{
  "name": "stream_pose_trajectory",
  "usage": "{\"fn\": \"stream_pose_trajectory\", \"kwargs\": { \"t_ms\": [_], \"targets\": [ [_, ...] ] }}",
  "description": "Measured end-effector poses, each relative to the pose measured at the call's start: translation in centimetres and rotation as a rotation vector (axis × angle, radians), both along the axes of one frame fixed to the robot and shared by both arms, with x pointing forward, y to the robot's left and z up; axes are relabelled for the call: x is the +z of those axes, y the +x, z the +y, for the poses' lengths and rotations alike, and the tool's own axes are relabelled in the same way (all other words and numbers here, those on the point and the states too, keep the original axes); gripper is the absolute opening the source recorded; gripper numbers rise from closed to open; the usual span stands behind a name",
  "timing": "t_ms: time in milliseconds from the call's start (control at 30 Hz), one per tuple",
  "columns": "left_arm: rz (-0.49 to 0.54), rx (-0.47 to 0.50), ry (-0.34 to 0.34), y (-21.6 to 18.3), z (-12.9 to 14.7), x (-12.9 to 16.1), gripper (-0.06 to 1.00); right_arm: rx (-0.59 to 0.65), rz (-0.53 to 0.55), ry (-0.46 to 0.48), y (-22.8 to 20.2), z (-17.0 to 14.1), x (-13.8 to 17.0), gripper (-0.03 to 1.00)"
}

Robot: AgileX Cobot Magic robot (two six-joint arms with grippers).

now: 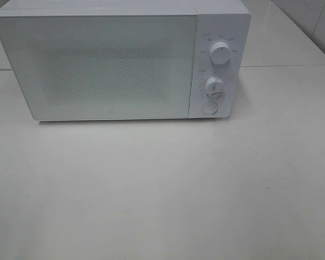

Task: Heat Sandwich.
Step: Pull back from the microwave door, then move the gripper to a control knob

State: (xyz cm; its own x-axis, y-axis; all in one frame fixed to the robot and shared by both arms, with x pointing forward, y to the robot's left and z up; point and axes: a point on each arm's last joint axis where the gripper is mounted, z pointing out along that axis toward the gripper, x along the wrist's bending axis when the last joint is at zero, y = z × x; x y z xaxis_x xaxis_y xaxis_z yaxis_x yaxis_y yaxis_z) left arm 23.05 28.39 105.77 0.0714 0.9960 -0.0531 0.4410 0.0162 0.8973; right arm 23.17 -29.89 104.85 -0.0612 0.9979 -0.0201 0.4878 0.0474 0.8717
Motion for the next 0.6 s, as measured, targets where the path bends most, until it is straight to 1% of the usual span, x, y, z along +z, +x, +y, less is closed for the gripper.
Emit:
{"fn": "stream_pose_trajectory", "kwargs": {
  "t_ms": [67, 167, 600],
  "targets": [
    [0.008, 0.028, -0.009, 0.04, 0.19, -0.11, 0.98, 0.000, 0.000, 0.000, 0.00, 0.00, 0.00, 0.76],
    [0.009, 0.039, -0.012, 0.03, 0.27, -0.12, 0.98, 0.000, 0.000, 0.000, 0.00, 0.00, 0.00, 0.76],
    [0.010, 0.045, -0.014, 0.03, 0.31, -0.13, 0.98, 0.000, 0.000, 0.000, 0.00, 0.00, 0.00, 0.76]
  ]
}}
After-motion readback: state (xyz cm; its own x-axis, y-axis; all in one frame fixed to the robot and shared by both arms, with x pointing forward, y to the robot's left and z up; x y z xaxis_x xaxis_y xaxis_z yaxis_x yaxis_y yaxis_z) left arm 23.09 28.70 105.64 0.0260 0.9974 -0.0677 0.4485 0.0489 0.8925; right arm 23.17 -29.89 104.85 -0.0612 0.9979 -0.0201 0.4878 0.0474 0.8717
